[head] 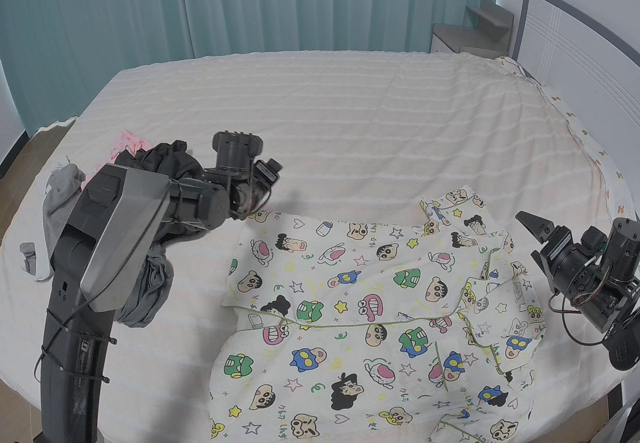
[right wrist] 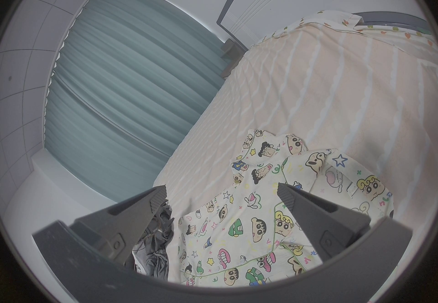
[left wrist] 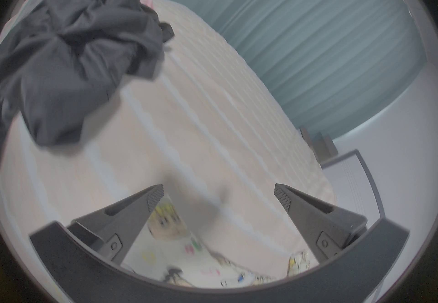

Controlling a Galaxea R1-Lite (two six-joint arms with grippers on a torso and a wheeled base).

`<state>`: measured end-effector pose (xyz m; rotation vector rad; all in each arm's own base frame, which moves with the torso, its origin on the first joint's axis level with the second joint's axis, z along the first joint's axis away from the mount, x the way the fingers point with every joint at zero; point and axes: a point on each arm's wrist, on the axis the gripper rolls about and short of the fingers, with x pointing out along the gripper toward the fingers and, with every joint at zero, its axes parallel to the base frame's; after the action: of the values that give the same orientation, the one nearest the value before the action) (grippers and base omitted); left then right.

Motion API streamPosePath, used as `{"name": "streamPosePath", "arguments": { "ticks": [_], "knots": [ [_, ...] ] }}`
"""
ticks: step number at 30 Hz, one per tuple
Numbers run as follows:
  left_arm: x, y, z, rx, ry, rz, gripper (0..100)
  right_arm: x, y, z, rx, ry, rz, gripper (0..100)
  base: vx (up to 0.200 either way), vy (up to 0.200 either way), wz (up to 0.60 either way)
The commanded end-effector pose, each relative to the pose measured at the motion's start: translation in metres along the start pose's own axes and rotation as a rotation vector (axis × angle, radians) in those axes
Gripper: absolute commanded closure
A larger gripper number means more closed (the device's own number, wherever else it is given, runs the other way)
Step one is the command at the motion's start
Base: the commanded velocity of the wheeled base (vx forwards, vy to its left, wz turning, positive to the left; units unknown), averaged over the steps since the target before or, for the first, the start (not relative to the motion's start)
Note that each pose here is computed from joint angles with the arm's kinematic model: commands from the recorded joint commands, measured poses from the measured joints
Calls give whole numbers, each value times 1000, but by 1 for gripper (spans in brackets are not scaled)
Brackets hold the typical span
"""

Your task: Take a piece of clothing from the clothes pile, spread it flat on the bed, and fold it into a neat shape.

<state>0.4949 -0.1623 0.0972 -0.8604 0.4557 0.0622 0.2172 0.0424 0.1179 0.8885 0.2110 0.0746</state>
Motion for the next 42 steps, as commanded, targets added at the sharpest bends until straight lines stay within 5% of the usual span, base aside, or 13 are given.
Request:
{"name": "streamPosePath", "arguments": {
  "ticks": [1,5,14,19,22,30,42],
  "knots": [
    [0,8,41,-38,-79,1,0,0,-2,-2,0,7,-7,0,0,0,0],
    [-22,-3,57,-45,-76,-17,0,1,-3,-1,-1,5,-14,0,0,0,0],
    [-113,2,56,-22,159,-27,0,-6,-7,-1,-44,7,-35,0,0,0,0],
    [-167,27,39,-2,234,6,0,-11,-17,-5,-141,37,-79,0,0,0,0],
    [-205,50,7,21,295,10,0,-16,-22,-9,-195,65,-94,0,0,0,0],
    [-267,74,-49,14,343,-122,0,-27,-27,-12,-278,87,-111,0,-100,0,0],
    [-275,95,-71,-19,412,-30,0,-32,-33,-7,-322,63,-141,0,-200,0,0]
  ]
}}
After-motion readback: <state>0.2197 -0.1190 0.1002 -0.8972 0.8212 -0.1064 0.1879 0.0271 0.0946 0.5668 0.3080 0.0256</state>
